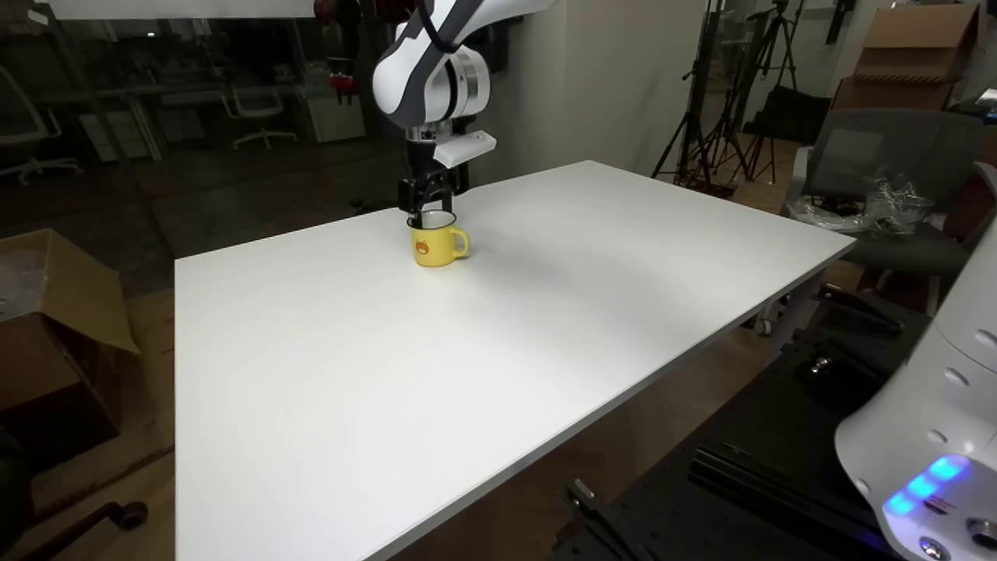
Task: Move the cup forward
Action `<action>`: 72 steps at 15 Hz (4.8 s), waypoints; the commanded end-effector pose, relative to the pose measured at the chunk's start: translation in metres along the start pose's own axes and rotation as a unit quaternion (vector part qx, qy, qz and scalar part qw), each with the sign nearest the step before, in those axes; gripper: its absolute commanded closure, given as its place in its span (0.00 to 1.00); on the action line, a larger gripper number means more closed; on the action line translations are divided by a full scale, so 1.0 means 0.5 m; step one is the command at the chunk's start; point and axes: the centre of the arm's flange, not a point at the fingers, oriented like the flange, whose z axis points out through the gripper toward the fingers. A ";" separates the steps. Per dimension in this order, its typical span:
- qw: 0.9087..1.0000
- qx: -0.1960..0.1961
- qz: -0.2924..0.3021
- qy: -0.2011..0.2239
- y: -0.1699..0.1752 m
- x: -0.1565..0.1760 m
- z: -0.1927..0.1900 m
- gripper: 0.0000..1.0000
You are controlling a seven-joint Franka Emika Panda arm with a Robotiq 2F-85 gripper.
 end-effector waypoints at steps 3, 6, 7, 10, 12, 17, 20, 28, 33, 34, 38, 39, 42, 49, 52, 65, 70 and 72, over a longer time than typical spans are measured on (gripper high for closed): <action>1.000 -0.003 0.004 0.015 0.000 -0.054 0.012 0.40; 1.000 -0.003 0.004 0.018 -0.001 -0.059 0.020 0.61; 1.000 -0.002 0.004 0.017 -0.002 -0.061 0.022 0.67; 1.000 -0.001 0.007 0.017 -0.001 -0.066 0.026 0.88; 1.000 0.000 0.010 0.015 0.001 -0.071 0.024 0.99; 1.000 0.002 0.013 0.010 0.003 -0.081 0.024 0.98; 1.000 0.005 0.015 0.005 0.001 -0.084 0.028 0.98; 1.000 0.007 0.013 0.006 0.006 -0.064 0.050 0.90; 1.000 0.009 0.014 0.005 0.006 -0.065 0.050 0.90; 1.000 0.009 0.014 0.005 0.005 -0.065 0.050 0.98; 1.000 0.008 -0.007 0.015 -0.072 -0.179 0.030 0.98; 1.000 0.009 -0.009 0.015 -0.089 -0.208 0.024 0.98; 1.000 0.019 0.003 -0.005 -0.117 -0.267 0.012 0.98; 0.994 0.018 0.066 -0.085 -0.166 -0.453 -0.032 0.98; 0.995 0.021 0.051 -0.084 -0.146 -0.420 0.001 0.90; 0.994 0.019 0.055 -0.097 -0.164 -0.491 -0.009 0.90; 0.994 0.018 0.055 -0.097 -0.164 -0.491 -0.009 0.90; 0.994 0.018 0.055 -0.097 -0.164 -0.491 -0.009 0.90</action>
